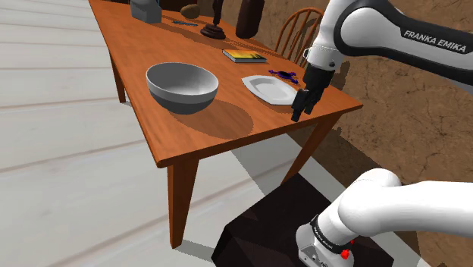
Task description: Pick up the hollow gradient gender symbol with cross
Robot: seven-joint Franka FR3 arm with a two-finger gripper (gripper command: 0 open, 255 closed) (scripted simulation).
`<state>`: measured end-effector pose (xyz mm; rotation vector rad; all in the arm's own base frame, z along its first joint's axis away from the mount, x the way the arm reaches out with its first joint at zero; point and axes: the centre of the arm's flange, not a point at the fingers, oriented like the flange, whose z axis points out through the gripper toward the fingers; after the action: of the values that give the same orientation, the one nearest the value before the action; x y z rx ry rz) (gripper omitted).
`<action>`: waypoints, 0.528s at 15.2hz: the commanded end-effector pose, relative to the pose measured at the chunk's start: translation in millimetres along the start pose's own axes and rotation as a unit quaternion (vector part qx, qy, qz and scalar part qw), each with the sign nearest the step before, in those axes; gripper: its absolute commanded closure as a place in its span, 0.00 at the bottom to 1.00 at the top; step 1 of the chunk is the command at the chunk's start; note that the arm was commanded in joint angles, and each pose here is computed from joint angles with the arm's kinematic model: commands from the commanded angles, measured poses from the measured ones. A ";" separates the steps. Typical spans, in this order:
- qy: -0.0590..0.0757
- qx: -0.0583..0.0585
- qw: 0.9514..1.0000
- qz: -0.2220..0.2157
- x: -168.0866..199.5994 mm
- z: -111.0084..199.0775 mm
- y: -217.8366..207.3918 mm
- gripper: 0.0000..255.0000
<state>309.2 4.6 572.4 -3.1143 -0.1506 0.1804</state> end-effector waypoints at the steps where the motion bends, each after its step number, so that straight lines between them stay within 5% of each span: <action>1: 0.000 0.000 1.000 0.000 0.0 0.0 0.0 0.00; 8: -0.009 -0.011 1.000 -0.002 52.4 -11.6 73.5 0.00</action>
<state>362.0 -52.6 574.3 -3.1314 -0.1579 0.2032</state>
